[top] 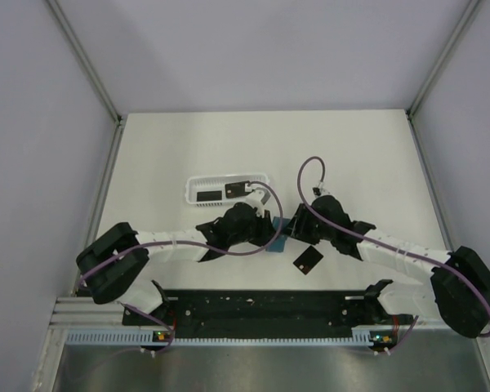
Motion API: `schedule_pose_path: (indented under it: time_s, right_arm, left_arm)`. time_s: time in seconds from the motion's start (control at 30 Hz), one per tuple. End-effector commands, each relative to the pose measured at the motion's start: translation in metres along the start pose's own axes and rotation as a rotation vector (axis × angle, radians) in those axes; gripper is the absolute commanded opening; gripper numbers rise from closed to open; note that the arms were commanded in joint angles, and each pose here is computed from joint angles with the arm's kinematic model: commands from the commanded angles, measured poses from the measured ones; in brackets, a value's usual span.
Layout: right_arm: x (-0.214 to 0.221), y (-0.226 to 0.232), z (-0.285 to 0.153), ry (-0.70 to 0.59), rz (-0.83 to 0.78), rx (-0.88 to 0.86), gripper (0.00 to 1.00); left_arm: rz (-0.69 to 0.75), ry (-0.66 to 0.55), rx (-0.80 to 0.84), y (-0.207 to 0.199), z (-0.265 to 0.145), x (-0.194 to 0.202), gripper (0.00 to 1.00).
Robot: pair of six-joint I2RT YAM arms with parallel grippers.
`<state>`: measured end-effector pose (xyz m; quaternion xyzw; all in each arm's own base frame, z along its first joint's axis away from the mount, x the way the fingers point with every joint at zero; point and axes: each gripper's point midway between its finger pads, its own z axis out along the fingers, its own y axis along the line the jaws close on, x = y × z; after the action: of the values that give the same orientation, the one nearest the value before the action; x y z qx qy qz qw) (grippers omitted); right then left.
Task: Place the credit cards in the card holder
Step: Open the card holder.
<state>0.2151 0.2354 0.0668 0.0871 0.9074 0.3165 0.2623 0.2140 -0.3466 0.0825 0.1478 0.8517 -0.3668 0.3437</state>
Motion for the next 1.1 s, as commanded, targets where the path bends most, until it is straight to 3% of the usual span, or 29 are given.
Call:
schedule_pose_path:
  time_s: [0.0,0.5,0.8,0.97,1.0,1.07]
  right_arm:
    - [0.016,-0.034,-0.004,0.063,-0.069,0.165,0.44]
    - [0.007,-0.057,-0.021,0.022,-0.109,0.292,0.43]
    - [-0.027,-0.026,-0.054,-0.195,-0.083,0.132,0.47]
    - [-0.031,-0.025,-0.064,-0.231,-0.076,0.116,0.53]
    - [-0.029,-0.027,-0.063,-0.226,-0.078,0.122,0.54]
    - [-0.027,-0.030,-0.062,-0.219,-0.079,0.131,0.56]
  left_arm:
    - [0.011,-0.230,0.064,-0.028,-0.015,-0.064,0.00]
    - [0.012,-0.274,0.025,-0.020,-0.026,-0.070,0.00]
    - [-0.025,-0.220,0.042,-0.012,-0.008,-0.047,0.00]
    - [-0.041,-0.175,0.139,-0.023,0.007,-0.034,0.00]
    - [-0.042,-0.167,0.145,-0.023,0.010,-0.032,0.06]
    - [-0.045,-0.154,0.134,-0.019,0.013,-0.028,0.31]
